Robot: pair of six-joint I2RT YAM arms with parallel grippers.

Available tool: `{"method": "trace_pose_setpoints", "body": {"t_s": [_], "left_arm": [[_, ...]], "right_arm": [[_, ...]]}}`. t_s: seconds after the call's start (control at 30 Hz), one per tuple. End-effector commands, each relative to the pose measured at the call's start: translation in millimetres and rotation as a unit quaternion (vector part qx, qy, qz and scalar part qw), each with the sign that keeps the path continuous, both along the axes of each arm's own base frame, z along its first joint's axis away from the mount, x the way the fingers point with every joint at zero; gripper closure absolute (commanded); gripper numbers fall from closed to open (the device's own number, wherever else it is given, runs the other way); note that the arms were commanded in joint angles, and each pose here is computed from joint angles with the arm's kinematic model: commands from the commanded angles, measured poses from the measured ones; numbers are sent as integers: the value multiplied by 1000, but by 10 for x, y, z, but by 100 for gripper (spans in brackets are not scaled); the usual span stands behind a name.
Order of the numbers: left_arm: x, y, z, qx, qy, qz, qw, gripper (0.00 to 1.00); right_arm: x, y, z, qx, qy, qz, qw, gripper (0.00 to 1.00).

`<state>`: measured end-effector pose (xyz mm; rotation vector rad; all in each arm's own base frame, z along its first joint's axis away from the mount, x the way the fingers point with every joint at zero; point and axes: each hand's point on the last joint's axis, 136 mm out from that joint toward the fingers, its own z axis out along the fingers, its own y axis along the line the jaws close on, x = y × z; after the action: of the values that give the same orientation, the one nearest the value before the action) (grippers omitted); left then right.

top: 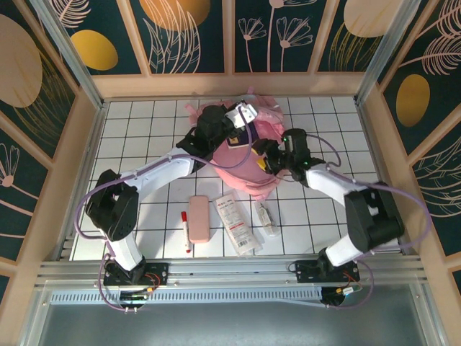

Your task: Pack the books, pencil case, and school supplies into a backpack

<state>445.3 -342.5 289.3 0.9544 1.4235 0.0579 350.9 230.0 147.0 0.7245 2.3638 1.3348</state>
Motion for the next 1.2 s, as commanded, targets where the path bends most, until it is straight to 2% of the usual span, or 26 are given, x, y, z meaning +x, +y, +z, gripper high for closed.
{"method": "trace_pose_setpoints", "body": {"t_s": [0.0, 0.1, 0.17, 0.33, 0.53, 0.57, 0.67, 0.77, 0.8, 0.83, 0.87, 0.93, 1.03, 1.1, 1.17], "left_arm": [[41, 15, 80, -34, -16, 11, 999, 100], [13, 17, -35, -29, -6, 7, 1000, 100], [9, 35, -123, -22, -1, 10, 1000, 100], [-124, 38, -368, 1, 22, -14, 1000, 100], [-682, -82, -881, 30, 105, -142, 984, 100], [-749, -87, -968, 28, 119, -151, 981, 100], [-809, -49, -1132, 25, 145, -147, 978, 100], [-851, -56, -1112, 18, 158, -153, 975, 100], [-868, -66, -1028, -1, 170, -153, 974, 86], [-890, -72, -936, -20, 184, -154, 971, 66], [-948, -83, -828, -41, 207, -161, 964, 57], [-1071, -53, -614, -91, 257, -176, 946, 53], [-1040, 315, -356, -216, 339, -130, 906, 50], [-929, 752, -274, -320, 381, -63, 865, 47], [-804, 1262, -484, -384, 410, 52, 826, 38]], "right_arm": [[-490, -250, -115, -110, -23, 67, 991, 40], [-737, -595, -169, -227, -60, 90, 968, 40], [-866, -744, -197, -269, -70, 102, 955, 41], [-921, -841, -23, -297, -112, 102, 943, 41], [-594, -1046, 499, -351, -204, 52, 912, 39], [-524, -1087, 617, -348, -219, 39, 911, 39], [-374, -1233, 772, -307, -196, -26, 931, 19], [-279, -1113, 785, -251, -181, -12, 951, 24], [-246, -1031, 752, -252, -169, 5, 953, 26], [-218, -952, 750, -264, -166, 28, 950, 26], [-195, -825, 768, -282, -175, 62, 941, 26], [-140, -629, 844, -320, -206, 120, 917, 25], [52, -517, 989, -363, -253, 173, 880, 29], [204, -398, 1085, -386, -279, 203, 856, 31], [339, -198, 1097, -392, -285, 231, 844, 32]]}}
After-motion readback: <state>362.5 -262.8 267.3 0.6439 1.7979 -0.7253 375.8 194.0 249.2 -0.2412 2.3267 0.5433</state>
